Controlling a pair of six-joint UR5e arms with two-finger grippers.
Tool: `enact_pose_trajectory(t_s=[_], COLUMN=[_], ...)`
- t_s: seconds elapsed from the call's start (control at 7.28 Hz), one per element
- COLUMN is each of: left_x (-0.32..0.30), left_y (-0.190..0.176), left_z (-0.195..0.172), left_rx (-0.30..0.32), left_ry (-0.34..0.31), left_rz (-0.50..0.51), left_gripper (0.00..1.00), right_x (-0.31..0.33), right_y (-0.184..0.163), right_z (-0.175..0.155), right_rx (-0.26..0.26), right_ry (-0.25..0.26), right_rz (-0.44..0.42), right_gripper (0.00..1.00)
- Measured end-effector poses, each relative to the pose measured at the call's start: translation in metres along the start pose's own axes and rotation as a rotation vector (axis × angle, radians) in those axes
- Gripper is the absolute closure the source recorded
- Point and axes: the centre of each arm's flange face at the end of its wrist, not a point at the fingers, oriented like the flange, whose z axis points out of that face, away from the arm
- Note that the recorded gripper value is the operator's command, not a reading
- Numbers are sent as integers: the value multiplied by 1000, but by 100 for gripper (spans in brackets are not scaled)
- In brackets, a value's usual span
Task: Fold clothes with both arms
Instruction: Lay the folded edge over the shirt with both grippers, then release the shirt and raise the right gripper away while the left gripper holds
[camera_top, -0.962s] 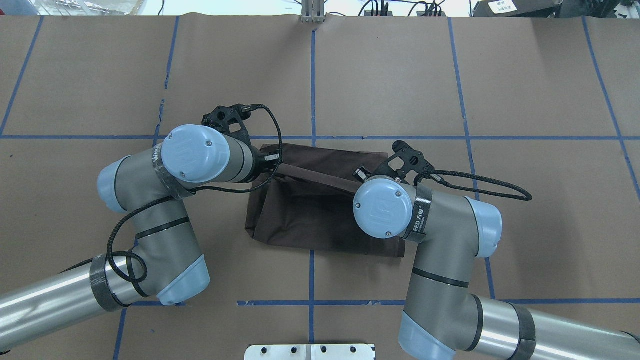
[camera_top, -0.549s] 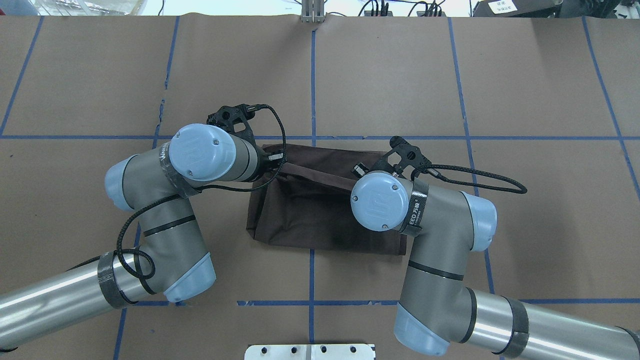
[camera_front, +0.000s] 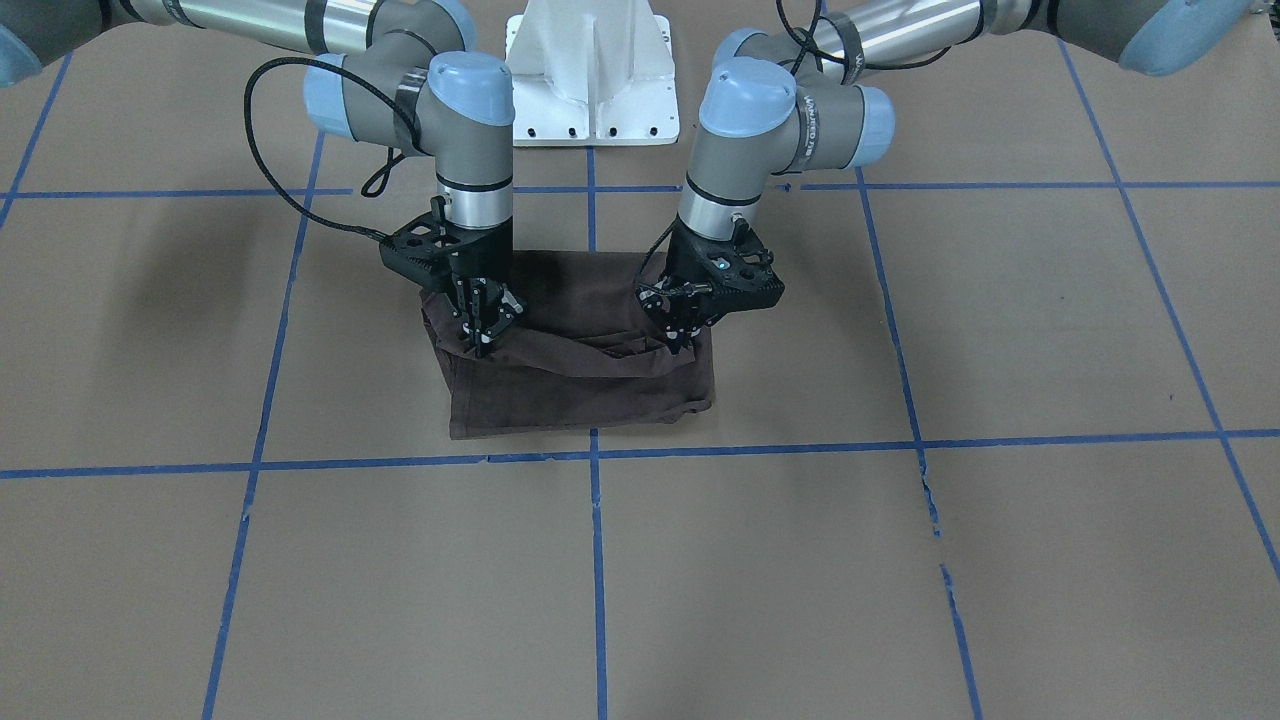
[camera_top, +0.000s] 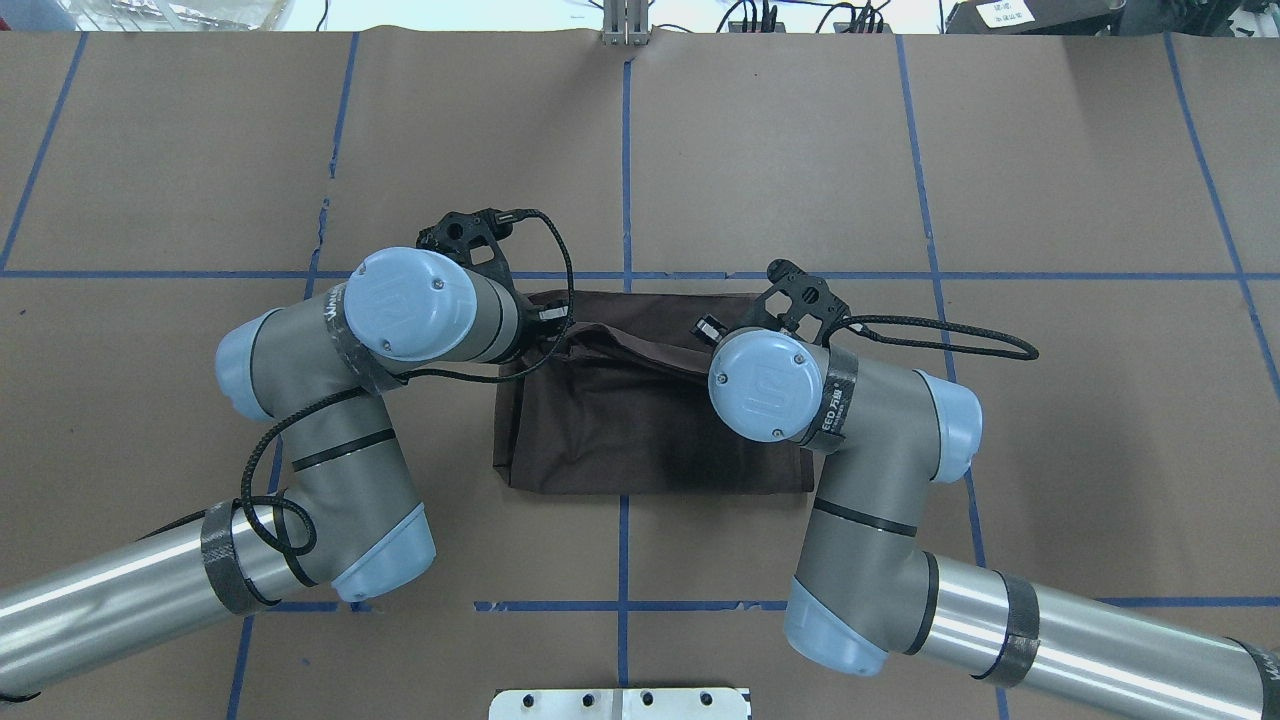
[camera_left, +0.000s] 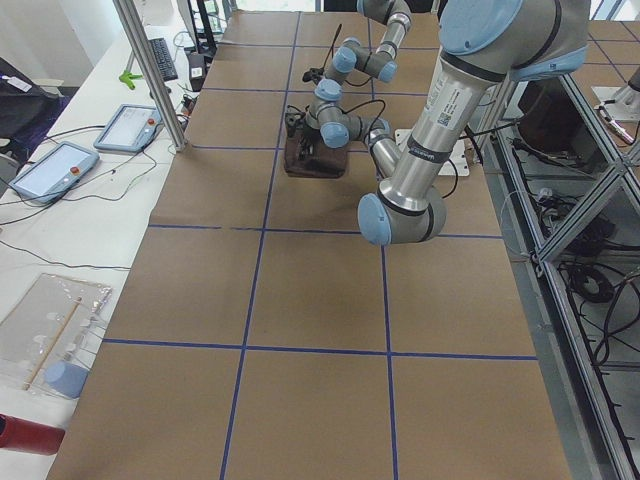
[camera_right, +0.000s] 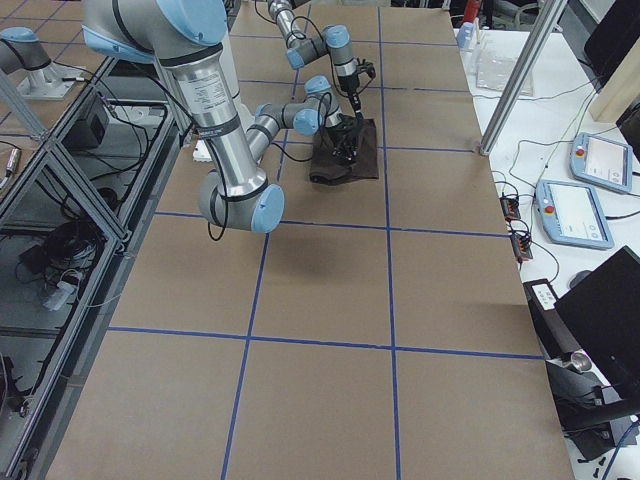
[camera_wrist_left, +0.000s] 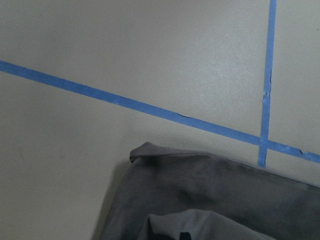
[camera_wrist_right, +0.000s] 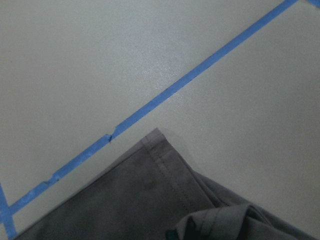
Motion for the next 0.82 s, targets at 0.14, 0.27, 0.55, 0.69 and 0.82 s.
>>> enact_pose_trajectory(t_s=[0.14, 0.27, 0.55, 0.69, 0.82], left_x=[-1, -1, -4, -7, -14], left_y=[0, -1, -4, -14, -30], left_z=[0, 0, -1, -4, -9], left_rx=[0, 1, 6, 16, 24], left_ry=[-1, 0, 14, 17, 18], left_rz=[0, 0, 59, 127, 183], left_gripper=[100, 53, 0, 0, 0], right_x=[0, 1, 2, 0, -2], right_y=[-3, -6, -12, -17, -21], right_z=[1, 2, 5, 5, 0], right_rx=[0, 2, 10, 4, -19], right_ry=[1, 2, 8, 9, 4], right_rz=[-10, -18, -102, -156, -193], right_gripper=[100, 30, 0, 0, 0])
